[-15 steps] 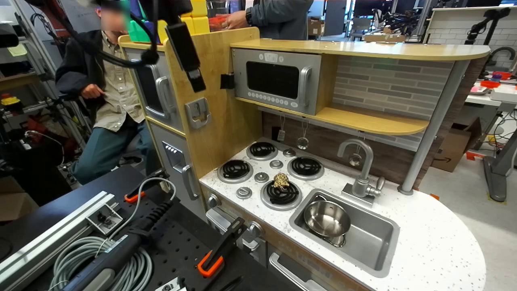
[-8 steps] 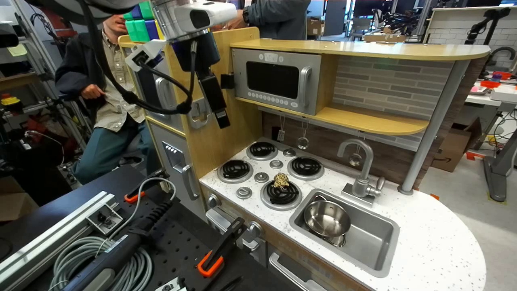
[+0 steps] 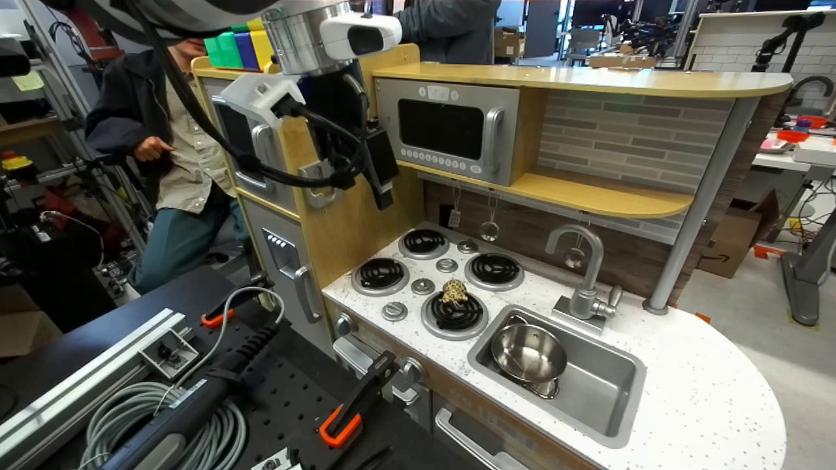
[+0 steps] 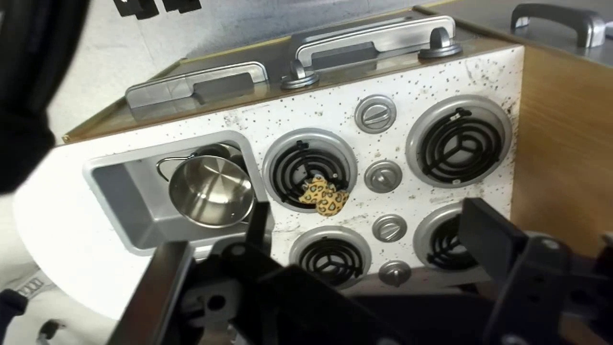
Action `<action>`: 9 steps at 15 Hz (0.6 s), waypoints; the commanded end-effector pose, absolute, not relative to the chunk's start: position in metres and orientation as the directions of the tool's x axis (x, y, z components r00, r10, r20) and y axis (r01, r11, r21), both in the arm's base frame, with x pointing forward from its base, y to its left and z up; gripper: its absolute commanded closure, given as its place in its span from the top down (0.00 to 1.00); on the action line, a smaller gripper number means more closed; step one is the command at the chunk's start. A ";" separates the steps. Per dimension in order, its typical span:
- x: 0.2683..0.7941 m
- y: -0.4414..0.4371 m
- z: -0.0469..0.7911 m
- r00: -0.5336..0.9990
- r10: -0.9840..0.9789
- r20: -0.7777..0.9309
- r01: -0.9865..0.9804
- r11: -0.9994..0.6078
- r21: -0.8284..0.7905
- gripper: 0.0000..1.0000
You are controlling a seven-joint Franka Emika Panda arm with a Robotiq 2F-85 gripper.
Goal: Pick up the thing on the stove and put it inside the pot that is in the sink
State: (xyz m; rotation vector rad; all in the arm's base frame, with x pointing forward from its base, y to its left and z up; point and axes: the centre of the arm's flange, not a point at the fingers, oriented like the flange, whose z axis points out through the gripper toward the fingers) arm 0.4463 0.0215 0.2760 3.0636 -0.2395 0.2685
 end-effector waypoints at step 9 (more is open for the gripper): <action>0.456 0.026 0.237 0.987 -0.054 0.149 -0.057 -0.998 0.017 1.00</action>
